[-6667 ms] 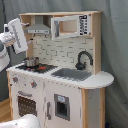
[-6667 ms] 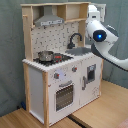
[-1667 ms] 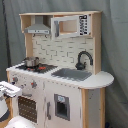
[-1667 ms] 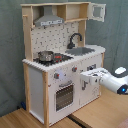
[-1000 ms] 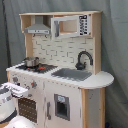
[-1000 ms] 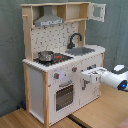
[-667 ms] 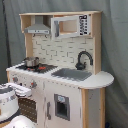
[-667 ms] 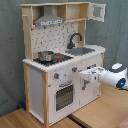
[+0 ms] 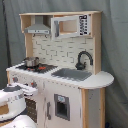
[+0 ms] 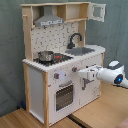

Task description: Play with the kitchen

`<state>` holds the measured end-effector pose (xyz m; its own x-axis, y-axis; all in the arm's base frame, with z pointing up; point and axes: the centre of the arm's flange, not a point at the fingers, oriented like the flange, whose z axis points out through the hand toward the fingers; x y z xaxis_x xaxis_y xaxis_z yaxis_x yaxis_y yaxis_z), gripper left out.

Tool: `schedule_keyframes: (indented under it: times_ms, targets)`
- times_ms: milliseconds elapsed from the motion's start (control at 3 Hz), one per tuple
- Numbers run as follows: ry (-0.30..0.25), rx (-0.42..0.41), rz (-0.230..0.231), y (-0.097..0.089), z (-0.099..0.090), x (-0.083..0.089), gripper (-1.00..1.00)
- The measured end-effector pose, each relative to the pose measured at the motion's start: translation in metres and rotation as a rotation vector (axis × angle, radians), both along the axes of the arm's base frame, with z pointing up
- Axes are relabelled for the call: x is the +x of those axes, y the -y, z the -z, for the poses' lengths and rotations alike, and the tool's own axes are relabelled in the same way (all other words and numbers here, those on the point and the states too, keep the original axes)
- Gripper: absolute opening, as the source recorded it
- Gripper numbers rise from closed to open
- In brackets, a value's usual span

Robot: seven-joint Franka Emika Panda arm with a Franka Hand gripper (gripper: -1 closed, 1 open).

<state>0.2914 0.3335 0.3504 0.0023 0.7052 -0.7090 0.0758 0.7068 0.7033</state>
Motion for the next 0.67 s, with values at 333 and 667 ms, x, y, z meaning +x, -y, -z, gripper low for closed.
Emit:
schedule_keyframes:
  times_ms: [333,667]
  targets:
    - [-0.024,-0.009,-0.019,0.008,0.002,0.013,1.0]
    - [-0.041,-0.037,-0.064,0.003,0.001,0.024,1.0]
